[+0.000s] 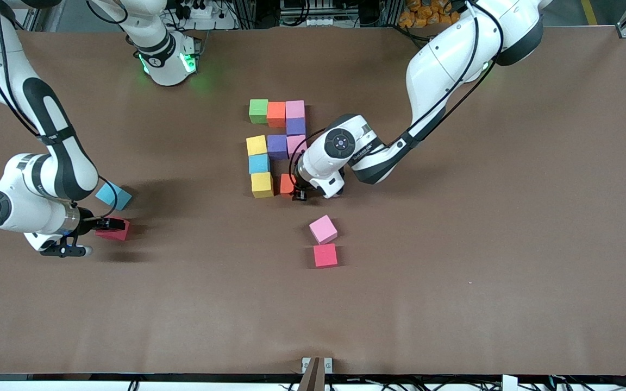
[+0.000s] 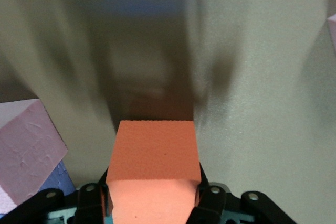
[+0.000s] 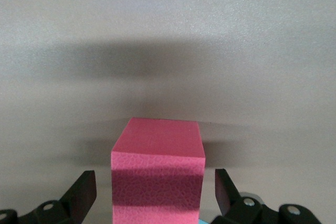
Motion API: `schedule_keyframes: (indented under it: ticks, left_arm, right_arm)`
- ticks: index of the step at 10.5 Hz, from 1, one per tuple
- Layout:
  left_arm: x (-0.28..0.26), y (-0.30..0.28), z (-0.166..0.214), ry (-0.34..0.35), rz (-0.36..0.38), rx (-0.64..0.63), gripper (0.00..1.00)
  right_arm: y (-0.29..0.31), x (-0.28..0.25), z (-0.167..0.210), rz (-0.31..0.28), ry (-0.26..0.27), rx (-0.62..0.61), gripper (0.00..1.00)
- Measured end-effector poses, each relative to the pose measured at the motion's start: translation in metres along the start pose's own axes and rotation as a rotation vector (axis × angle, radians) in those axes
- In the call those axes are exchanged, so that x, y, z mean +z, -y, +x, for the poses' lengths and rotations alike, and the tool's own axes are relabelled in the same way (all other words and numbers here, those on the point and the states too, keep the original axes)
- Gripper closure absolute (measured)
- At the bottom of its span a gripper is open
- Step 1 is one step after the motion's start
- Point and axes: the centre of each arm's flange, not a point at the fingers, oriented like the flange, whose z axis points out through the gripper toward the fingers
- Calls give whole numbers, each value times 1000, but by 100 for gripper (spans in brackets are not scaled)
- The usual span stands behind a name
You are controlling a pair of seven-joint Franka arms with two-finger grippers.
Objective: Form number 2 with 11 blocks
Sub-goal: 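Set the orange cube below the yellow cube with the left gripper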
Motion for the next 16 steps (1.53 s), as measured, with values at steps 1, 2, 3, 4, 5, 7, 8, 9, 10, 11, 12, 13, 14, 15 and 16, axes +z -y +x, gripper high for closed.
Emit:
schedule_keyframes:
  ticks: [1,2,3,4,5,7,8,9,10,11,12,13,14,15,16]
  left_arm:
    - [0,0,0,1,0,-6,43]
    - [0,0,0,3,2,-16,43]
    - [-1,0,-1,5,2,-33,43]
    - [0,2,-3,5,4,-43,43]
    - [2,6,-6,5,7,-40,43]
    - [4,13,-13,5,12,-33,43]
    - [5,15,-15,6,13,-30,43]
    - [4,14,-16,8,11,-31,43]
    - [3,11,-16,11,8,-34,43]
    - [2,9,-16,14,4,-37,43]
    - [1,5,-17,20,-1,-42,43]
    - [1,2,-16,23,-3,-46,43]
    - [3,2,-17,25,-1,-47,43]
    - [6,3,-19,26,2,-45,43]
    - [8,5,-21,28,4,-43,43]
  right_arm:
    - [0,0,0,0,0,0,0]
    - [0,0,0,0,0,0,0]
    - [0,0,0,0,0,0,0]
    - [0,0,0,0,0,0,0]
    - [0,0,0,0,0,-1,0]
    - [1,0,0,0,0,-1,0]
    - [1,0,0,0,0,-1,0]
    - [1,0,0,0,0,-1,0]
    - [1,0,0,0,0,-1,0]
    - [1,0,0,0,0,-2,0]
    - [1,0,0,0,0,-2,0]
    - [1,0,0,0,0,-2,0]
    - [1,0,0,0,0,-2,0]
    - [1,0,0,0,0,-2,0]
    - [1,0,0,0,0,-2,0]
